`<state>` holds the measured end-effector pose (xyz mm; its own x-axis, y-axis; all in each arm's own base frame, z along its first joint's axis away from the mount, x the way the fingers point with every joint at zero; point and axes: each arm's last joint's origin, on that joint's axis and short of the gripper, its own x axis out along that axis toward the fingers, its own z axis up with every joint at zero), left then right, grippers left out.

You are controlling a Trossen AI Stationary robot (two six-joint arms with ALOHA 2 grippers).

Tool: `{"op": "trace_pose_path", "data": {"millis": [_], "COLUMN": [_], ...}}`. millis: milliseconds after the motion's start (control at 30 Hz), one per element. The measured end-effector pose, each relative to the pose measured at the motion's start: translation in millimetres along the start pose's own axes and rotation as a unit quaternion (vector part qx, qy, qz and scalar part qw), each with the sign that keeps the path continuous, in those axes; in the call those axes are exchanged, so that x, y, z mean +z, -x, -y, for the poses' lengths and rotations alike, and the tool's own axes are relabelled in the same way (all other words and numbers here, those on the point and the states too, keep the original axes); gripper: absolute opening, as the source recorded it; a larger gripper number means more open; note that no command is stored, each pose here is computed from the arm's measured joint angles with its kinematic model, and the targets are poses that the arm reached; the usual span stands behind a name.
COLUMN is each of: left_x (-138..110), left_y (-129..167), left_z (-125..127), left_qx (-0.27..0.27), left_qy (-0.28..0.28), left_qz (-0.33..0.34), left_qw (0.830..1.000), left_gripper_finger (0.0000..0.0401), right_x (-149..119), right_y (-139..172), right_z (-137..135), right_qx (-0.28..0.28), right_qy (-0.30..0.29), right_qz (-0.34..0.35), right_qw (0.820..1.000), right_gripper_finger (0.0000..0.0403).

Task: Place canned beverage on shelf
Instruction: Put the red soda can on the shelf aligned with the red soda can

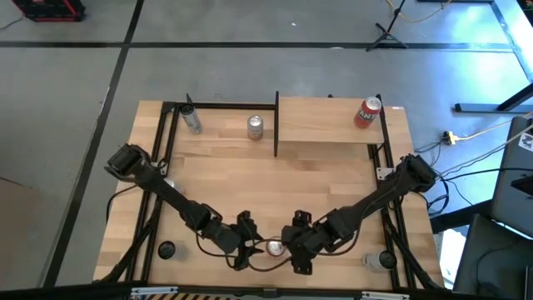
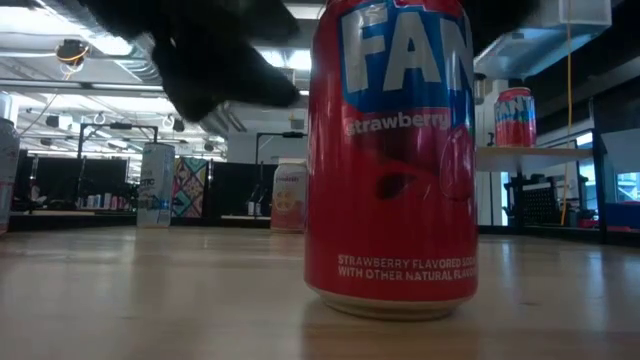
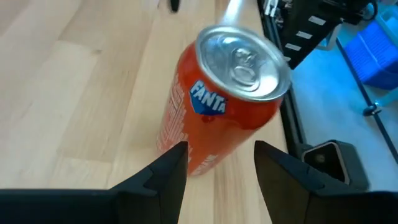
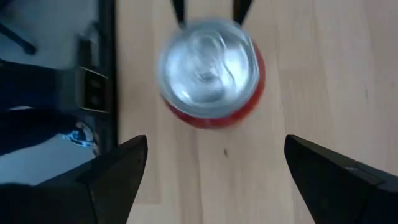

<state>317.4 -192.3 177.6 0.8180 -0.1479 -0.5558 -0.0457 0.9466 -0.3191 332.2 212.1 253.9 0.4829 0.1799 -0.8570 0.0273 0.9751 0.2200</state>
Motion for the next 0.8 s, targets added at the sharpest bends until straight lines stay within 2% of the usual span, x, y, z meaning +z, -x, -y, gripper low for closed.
{"op": "trace_pose_path", "data": {"millis": [167, 333, 567, 667, 800], "left_x": [12, 13, 6, 5, 5], "left_y": [28, 54, 62, 63, 63], "left_z": [4, 8, 15, 17, 17], "left_qx": [-0.008, 0.003, 0.009, 0.008, 0.009], "left_qy": [-0.001, 0.008, 0.002, 0.000, 0.000], "left_qz": [-0.014, -0.036, -0.041, -0.041, -0.039], "left_qw": [1.000, 0.999, 0.999, 0.999, 0.999], "left_gripper_finger": [0.0174, 0.0174, 0.0174, 0.0174, 0.0174], "right_x": [13, 17, 8, 7, 7], "right_y": [6, -11, -44, -49, -50], "right_z": [-5, -8, -6, -7, -7], "right_qx": [-0.005, -0.019, -0.048, -0.047, -0.046], "right_qy": [-0.001, 0.006, 0.013, 0.013, 0.013], "right_qz": [0.063, 0.096, 0.061, 0.056, 0.056], "right_qw": [0.998, 0.995, 0.997, 0.997, 0.997], "right_gripper_finger": [0.0369, 0.0369, 0.0369, 0.0366, 0.0324]}}
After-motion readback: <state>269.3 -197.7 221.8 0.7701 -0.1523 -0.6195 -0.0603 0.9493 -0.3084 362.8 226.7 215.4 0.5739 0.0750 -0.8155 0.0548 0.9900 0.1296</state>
